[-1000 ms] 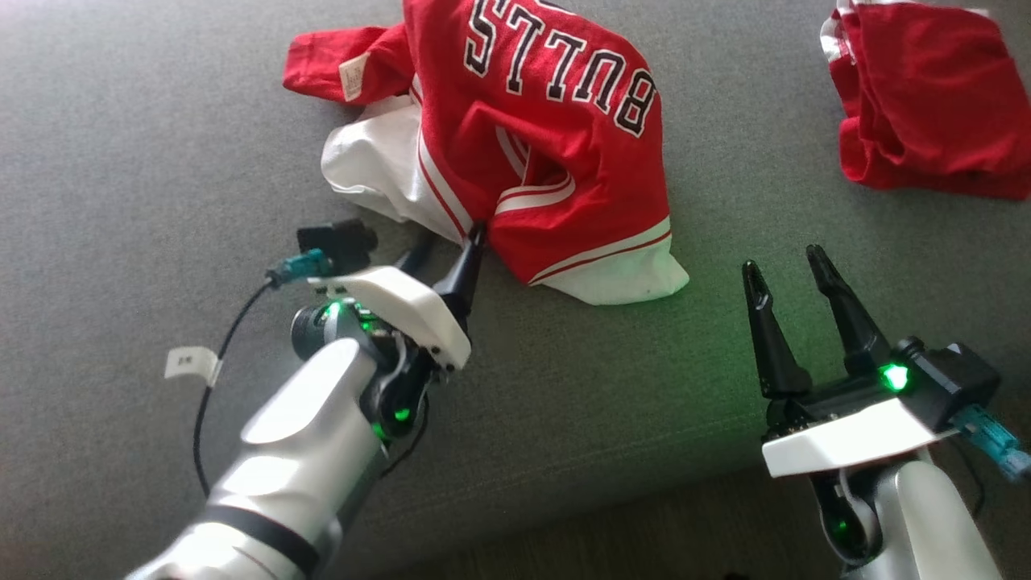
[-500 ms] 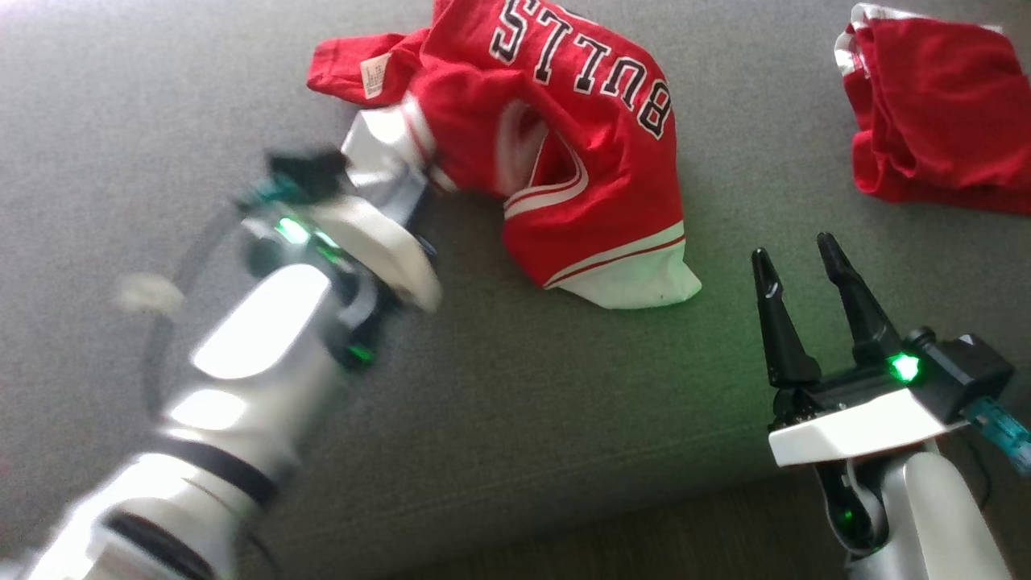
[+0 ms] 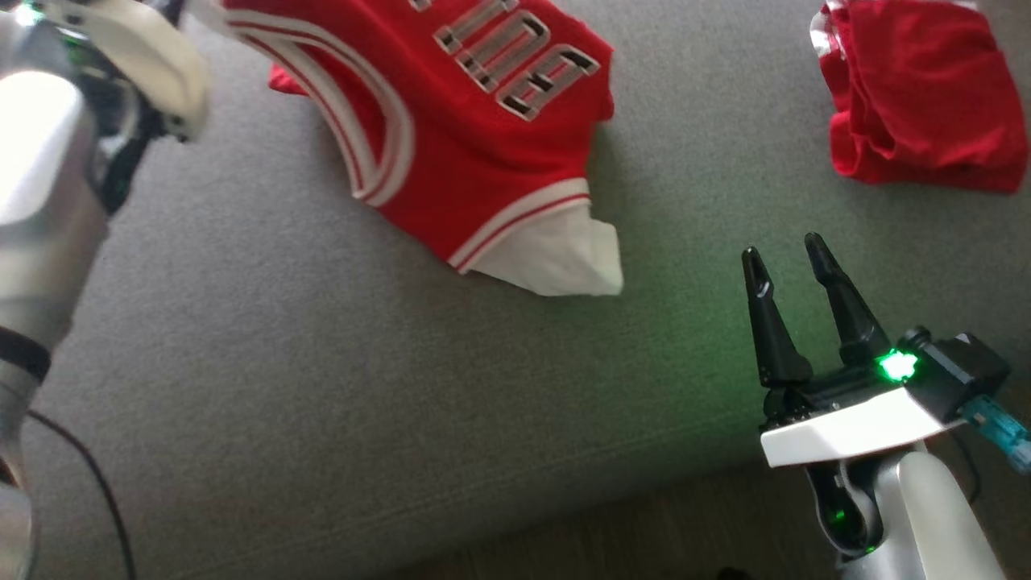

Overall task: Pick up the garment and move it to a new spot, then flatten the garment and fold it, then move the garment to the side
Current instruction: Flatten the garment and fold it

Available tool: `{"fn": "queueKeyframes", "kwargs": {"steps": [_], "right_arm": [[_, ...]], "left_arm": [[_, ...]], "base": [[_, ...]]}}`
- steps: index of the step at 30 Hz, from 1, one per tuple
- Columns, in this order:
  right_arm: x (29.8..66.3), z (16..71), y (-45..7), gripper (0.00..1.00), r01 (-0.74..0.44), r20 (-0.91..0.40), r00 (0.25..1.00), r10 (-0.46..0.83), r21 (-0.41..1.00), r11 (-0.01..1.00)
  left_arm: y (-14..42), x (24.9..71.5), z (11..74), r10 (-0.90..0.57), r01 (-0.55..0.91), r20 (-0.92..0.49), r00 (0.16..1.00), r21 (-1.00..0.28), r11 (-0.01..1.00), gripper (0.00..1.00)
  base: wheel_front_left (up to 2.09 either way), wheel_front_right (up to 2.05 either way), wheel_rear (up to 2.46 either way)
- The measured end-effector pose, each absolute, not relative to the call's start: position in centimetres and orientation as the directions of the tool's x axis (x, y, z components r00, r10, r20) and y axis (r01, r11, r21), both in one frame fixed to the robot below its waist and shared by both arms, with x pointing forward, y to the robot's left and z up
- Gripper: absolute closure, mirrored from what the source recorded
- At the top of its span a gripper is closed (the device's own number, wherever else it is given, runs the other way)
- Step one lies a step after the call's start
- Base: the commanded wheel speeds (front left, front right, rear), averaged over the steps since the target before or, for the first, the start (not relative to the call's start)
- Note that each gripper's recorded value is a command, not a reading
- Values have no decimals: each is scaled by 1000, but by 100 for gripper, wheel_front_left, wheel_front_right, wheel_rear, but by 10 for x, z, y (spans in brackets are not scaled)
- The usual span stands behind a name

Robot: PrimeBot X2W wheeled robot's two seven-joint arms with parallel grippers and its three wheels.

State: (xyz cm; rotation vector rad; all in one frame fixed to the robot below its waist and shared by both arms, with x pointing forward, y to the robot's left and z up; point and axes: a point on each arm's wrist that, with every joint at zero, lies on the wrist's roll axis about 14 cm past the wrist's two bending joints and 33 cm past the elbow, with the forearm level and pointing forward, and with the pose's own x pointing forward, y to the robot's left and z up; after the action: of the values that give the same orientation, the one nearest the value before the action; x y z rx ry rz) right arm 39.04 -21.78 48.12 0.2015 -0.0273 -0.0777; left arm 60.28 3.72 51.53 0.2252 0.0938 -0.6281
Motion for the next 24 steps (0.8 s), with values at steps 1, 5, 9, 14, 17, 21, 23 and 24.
{"fn": "queueKeyframes", "kwargs": {"steps": [1, 5, 9, 14, 17, 21, 23, 24], "right_arm": [[390, 479, -219, 0, 79, 13, 996, -84, 202, 976], [391, 477, -223, 0, 92, 6, 995, -96, 206, 974], [395, 480, -223, 0, 89, 19, 995, -95, 213, 973], [400, 482, -218, 0, 72, 30, 996, -80, 220, 973], [403, 484, -210, 0, 48, 38, 998, -58, 228, 973], [407, 485, -198, 0, 10, 46, 999, -21, 237, 971], [409, 484, -193, 0, -2, 44, 999, -9, 238, 971], [409, 483, -193, 0, -2, 42, 999, -8, 236, 972]], "left_arm": [[42, 608, 514, -558, 579, -155, 816, 204, 790, 0], [52, 614, 501, -510, 529, -144, 848, 161, 833, 0], [57, 607, 493, -447, 457, -119, 887, 81, 886, 0], [48, 571, 495, -383, 374, -33, 923, -146, 916, 0], [32, 520, 457, -393, 341, -105, 914, -329, 881, 0], [11, 455, 403, -428, 260, -252, 868, -504, 824, 0], [2, 450, 397, -434, 210, -267, 860, -589, 780, 0], [2, 454, 398, -429, 195, -262, 865, -612, 766, 0]], "base": [[0, 0, 0], [0, 0, 0], [0, 0, 0], [0, 0, 0], [0, 0, 0], [0, 0, 0], [0, 0, 0], [0, 0, 0]]}}
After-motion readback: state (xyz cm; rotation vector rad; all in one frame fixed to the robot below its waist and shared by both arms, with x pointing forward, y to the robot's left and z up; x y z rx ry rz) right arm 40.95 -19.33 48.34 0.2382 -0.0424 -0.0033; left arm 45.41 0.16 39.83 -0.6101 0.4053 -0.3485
